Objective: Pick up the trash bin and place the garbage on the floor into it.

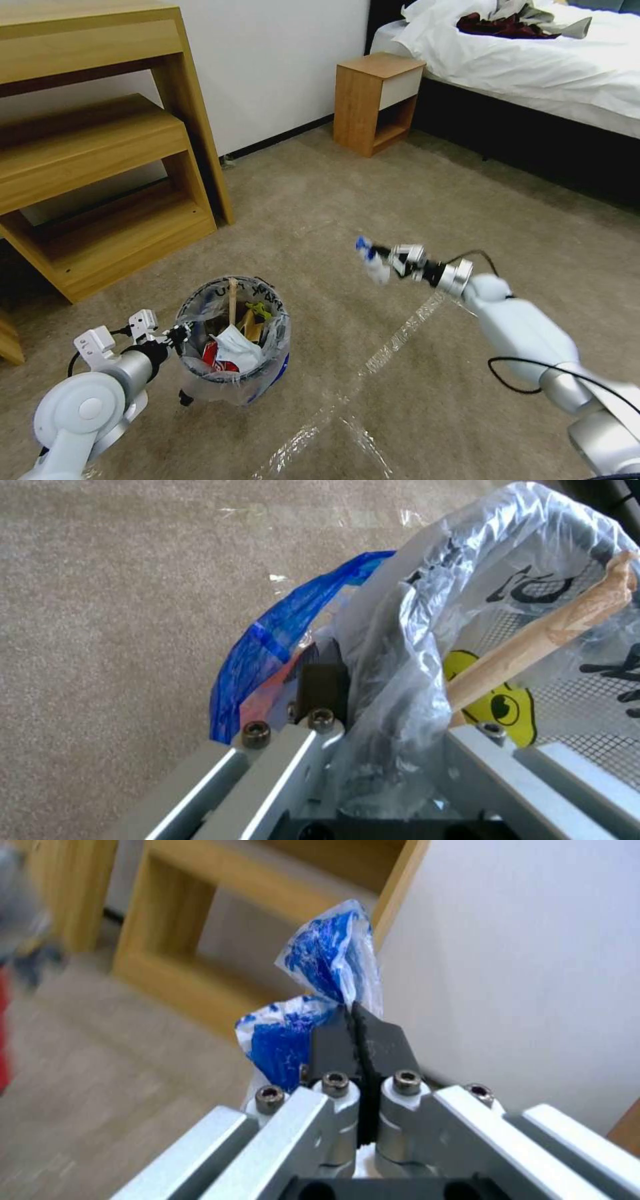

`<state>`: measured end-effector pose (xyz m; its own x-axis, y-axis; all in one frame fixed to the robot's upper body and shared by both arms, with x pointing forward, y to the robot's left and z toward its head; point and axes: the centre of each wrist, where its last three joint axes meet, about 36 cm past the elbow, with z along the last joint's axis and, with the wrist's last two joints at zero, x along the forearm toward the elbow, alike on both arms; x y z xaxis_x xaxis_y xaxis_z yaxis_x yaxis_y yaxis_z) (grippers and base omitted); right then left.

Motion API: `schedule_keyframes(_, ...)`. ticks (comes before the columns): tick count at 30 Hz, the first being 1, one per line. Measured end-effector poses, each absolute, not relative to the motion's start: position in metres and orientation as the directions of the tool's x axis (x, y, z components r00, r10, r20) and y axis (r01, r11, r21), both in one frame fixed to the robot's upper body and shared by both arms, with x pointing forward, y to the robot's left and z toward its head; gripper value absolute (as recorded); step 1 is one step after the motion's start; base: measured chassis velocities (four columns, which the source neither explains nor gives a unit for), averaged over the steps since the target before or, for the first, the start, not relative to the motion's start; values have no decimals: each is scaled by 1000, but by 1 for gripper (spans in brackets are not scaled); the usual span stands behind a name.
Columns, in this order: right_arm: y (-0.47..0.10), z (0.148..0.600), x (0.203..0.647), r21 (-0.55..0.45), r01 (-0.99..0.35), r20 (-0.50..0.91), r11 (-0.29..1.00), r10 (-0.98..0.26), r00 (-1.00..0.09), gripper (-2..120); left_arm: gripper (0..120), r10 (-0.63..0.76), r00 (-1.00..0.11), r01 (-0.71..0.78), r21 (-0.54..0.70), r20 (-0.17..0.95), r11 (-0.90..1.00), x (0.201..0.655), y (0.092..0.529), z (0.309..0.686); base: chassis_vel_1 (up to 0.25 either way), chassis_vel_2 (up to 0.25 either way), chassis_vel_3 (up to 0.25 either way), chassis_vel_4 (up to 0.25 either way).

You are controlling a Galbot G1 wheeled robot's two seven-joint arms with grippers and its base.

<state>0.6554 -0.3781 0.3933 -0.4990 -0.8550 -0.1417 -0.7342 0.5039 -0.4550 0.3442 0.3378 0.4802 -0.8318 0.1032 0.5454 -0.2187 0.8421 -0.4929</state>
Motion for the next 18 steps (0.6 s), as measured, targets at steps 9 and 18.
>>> schedule_keyframes(9, -343, 493, 676, -526, -694, -286, 491, -871, -399, 0, 0, 110, -827, -220, -497, 551, 839, 345, 334, 476, 0, 0, 0, 0)
schedule_keyframes(18, -281, 551, 674, -543, -720, -373, 433, -892, -256, 0, 0, 116, -833, -210, -503, 541, 839, 345, 332, 479, 0, 0, 0, 0)
